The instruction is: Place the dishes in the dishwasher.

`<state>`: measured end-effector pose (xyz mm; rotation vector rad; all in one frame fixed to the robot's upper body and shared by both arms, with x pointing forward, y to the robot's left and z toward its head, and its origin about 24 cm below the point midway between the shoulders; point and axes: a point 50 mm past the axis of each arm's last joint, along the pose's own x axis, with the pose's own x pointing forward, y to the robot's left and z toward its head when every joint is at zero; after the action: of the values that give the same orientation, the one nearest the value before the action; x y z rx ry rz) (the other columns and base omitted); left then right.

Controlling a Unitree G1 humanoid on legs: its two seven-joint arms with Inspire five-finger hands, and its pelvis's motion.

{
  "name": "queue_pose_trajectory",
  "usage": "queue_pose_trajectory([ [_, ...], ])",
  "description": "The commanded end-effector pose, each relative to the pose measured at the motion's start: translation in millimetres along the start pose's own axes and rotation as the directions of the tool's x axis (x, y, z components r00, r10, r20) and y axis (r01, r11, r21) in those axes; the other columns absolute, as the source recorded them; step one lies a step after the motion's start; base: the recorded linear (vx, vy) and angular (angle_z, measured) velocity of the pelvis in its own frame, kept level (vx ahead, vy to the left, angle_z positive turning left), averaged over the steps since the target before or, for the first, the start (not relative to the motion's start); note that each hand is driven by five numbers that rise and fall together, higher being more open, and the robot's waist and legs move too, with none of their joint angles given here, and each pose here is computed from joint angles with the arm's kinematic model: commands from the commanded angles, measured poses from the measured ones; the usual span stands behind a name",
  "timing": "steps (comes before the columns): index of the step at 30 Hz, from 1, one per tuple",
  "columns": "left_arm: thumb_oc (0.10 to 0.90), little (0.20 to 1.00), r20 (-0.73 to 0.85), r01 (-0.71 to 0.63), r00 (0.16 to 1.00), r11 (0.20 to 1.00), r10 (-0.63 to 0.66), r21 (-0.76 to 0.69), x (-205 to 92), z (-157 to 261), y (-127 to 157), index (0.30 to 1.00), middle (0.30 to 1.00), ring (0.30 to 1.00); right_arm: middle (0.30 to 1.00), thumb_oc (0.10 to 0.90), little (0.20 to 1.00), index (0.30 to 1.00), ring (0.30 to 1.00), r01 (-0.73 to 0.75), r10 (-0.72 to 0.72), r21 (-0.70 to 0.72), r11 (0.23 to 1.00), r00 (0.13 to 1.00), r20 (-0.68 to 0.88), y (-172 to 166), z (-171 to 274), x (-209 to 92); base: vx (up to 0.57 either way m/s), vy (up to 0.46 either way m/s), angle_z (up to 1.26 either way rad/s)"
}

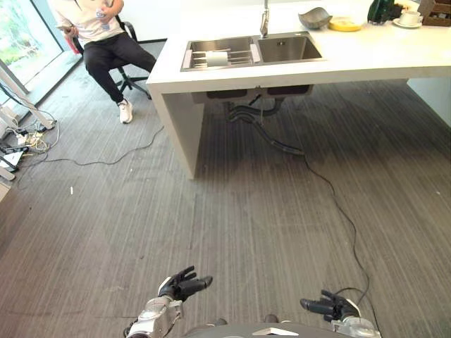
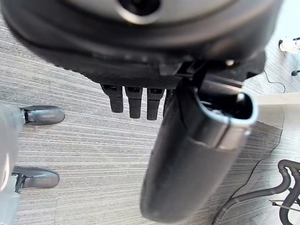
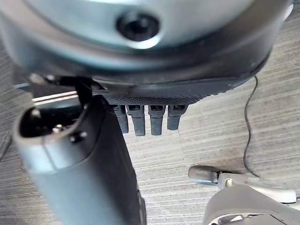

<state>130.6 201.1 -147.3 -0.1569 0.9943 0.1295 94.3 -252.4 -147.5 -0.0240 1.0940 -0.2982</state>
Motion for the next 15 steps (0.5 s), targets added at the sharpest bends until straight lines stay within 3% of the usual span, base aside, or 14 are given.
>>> queue_pose_trajectory([
  [1,0.8,0.9,0.028,-0.017,0.999,0.996,0.015,0.084,5.5,17.2,6.5,0.9,0.9,0.9,0.9,0.8,0.9,0.9,0.9,-0.001,0.008,-0.08,0.997,0.996,0.093,-3.6,28.0,3.9,0.0,0.0,0.0],
  [8,0.8,0.9,-0.075,-0.025,0.996,0.983,0.039,0.184,3.9,-4.6,11.2,0.9,0.9,0.9,0.9,0.8,0.9,0.9,0.9,-0.001,0.004,-0.141,0.99,1.0,0.02,-5.1,11.3,4.2,0.0,0.0,0.0],
  [9,0.8,0.9,-0.099,-0.025,0.994,0.966,0.052,0.256,3.2,-9.1,13.1,0.9,0.9,0.9,0.9,0.8,0.9,0.9,0.9,-0.007,0.007,-0.134,0.991,1.0,0.0,-3.4,6.8,4.4,0.0,0.0,0.0],
  [15,0.8,0.9,-0.198,-0.01,0.977,0.947,0.077,0.321,-2.2,-32.7,18.2,0.9,0.9,0.9,0.9,0.8,0.9,0.9,0.9,-0.02,0.011,-0.096,0.995,0.996,-0.09,-1.5,-14.0,3.2,0.0,0.002,-0.01],
])
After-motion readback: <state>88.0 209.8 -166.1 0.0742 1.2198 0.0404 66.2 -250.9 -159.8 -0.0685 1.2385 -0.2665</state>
